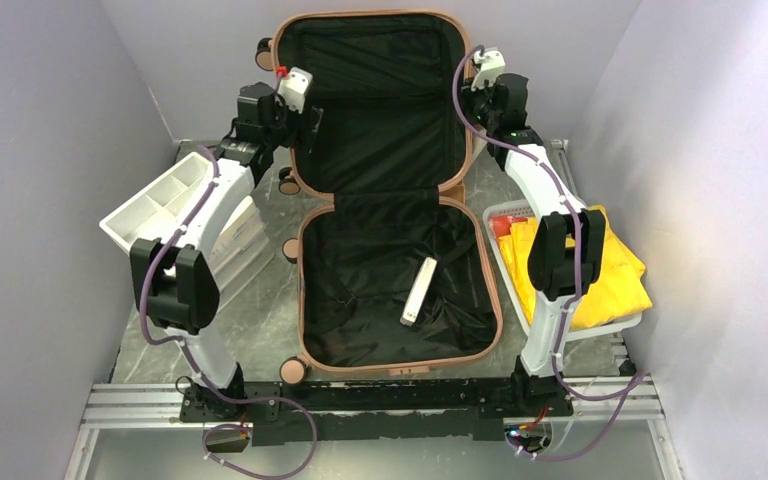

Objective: Open, take out, and arrange the luggage
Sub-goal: Adjust the luggage at the center of the board.

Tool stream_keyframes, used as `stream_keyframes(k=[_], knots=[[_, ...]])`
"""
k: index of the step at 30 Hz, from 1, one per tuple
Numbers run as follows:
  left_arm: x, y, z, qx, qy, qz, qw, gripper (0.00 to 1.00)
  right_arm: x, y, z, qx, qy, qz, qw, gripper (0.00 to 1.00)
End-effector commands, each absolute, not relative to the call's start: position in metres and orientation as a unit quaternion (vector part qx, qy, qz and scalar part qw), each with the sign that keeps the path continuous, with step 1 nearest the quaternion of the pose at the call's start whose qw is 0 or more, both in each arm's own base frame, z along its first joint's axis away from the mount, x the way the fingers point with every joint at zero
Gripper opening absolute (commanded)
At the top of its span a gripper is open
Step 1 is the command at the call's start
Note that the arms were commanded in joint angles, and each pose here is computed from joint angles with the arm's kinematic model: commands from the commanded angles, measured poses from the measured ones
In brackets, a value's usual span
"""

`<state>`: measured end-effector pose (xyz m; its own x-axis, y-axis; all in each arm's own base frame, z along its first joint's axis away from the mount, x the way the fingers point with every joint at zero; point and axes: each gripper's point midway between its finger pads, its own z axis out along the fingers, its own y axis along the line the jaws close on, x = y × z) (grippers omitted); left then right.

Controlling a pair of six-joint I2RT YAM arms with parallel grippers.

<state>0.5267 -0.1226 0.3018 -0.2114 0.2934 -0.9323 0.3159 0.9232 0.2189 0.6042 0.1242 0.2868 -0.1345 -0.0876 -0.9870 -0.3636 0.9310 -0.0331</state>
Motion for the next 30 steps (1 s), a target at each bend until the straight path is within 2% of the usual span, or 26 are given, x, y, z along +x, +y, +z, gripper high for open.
stream_keyframes(k=[1, 6, 13, 21, 24, 25, 28, 30], knots=[[0.542, -0.126, 0.323, 0.169, 0.757, -0.016, 0.631, 0.97, 0.599, 0.139, 0.315, -0.169, 0.726, 0.140, 0.651, 0.00], [0.526, -0.122, 0.329, 0.158, 0.750, -0.024, 0.642, 0.97, 0.567, 0.153, 0.353, -0.188, 0.710, 0.181, 0.654, 0.00], [0.463, -0.123, 0.343, 0.177, 0.738, -0.063, 0.649, 0.97, 0.514, 0.150, 0.385, -0.185, 0.700, 0.188, 0.663, 0.00], [0.385, -0.135, 0.298, 0.288, 0.759, -0.104, 0.575, 0.97, 0.464, 0.116, 0.383, -0.170, 0.695, 0.120, 0.688, 0.00], [0.361, -0.131, 0.272, 0.326, 0.768, -0.092, 0.544, 0.97, 0.452, 0.108, 0.377, -0.161, 0.700, 0.110, 0.687, 0.00], [0.354, -0.128, 0.263, 0.339, 0.770, -0.081, 0.535, 0.95, 0.451, 0.104, 0.380, -0.157, 0.693, 0.105, 0.696, 0.00], [0.338, -0.118, 0.229, 0.378, 0.778, -0.040, 0.500, 0.75, 0.449, 0.091, 0.387, -0.144, 0.687, 0.091, 0.707, 0.00], [0.328, -0.110, 0.203, 0.399, 0.787, -0.019, 0.470, 0.66, 0.448, 0.083, 0.395, -0.138, 0.681, 0.089, 0.713, 0.00]])
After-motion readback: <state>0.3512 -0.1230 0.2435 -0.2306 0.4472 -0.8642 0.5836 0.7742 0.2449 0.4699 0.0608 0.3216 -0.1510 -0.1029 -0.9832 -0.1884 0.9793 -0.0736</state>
